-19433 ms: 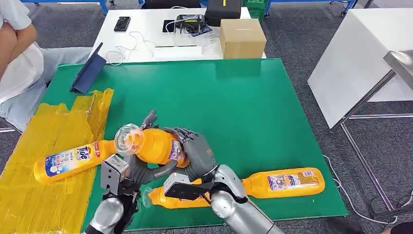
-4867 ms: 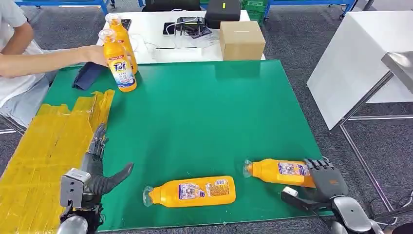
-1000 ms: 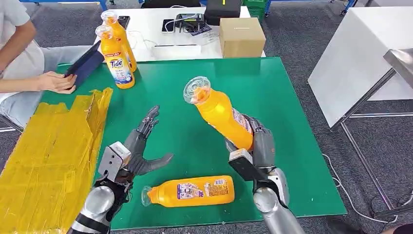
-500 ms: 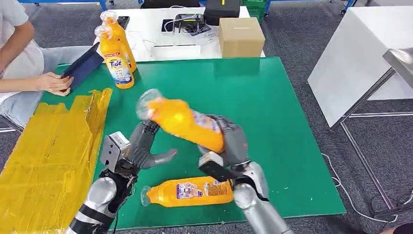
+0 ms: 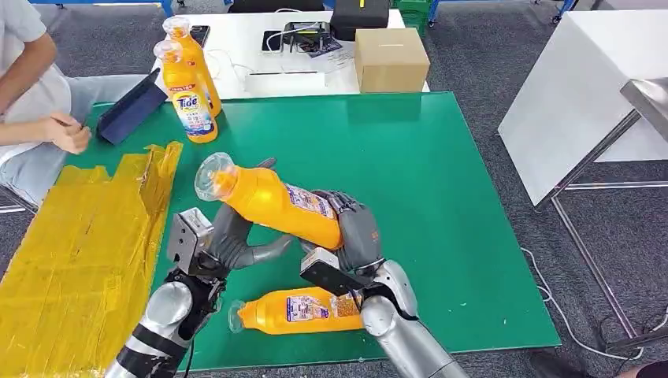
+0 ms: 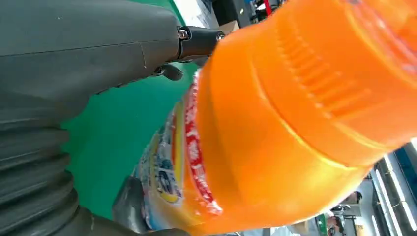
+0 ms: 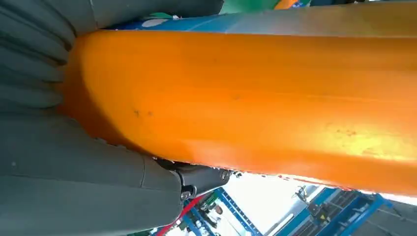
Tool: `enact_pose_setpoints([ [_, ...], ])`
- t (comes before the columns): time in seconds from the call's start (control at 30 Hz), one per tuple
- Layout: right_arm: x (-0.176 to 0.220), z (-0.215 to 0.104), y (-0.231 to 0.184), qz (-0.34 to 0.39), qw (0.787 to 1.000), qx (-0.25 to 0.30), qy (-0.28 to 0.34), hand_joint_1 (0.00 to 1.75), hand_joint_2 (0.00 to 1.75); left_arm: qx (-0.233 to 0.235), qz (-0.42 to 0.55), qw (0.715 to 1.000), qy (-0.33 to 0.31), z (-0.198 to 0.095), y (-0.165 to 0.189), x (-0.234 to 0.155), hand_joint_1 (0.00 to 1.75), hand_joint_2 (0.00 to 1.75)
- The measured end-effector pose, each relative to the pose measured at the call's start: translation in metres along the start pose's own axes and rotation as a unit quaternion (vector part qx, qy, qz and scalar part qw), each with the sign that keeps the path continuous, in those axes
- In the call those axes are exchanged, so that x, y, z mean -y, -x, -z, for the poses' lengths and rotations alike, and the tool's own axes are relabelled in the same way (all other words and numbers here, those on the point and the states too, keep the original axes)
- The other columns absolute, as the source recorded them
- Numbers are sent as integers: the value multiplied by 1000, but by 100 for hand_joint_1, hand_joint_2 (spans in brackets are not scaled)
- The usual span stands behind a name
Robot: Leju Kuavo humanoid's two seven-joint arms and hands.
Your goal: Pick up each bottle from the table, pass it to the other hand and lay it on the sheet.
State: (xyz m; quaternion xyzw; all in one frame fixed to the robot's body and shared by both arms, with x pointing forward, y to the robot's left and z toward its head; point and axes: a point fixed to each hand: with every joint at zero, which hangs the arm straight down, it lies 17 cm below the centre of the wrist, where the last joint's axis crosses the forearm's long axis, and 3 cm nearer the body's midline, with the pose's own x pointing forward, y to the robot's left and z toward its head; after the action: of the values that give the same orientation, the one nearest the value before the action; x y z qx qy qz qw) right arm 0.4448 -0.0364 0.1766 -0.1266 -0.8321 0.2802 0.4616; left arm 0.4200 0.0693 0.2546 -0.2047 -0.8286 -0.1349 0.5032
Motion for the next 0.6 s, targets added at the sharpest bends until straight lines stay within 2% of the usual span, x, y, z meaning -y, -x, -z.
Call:
enact_pose_setpoints([
  [0.6,-14,-1,2,-7,1000,1,-21,175,175,-1,-17,1000,1,0,1,1,0,175],
])
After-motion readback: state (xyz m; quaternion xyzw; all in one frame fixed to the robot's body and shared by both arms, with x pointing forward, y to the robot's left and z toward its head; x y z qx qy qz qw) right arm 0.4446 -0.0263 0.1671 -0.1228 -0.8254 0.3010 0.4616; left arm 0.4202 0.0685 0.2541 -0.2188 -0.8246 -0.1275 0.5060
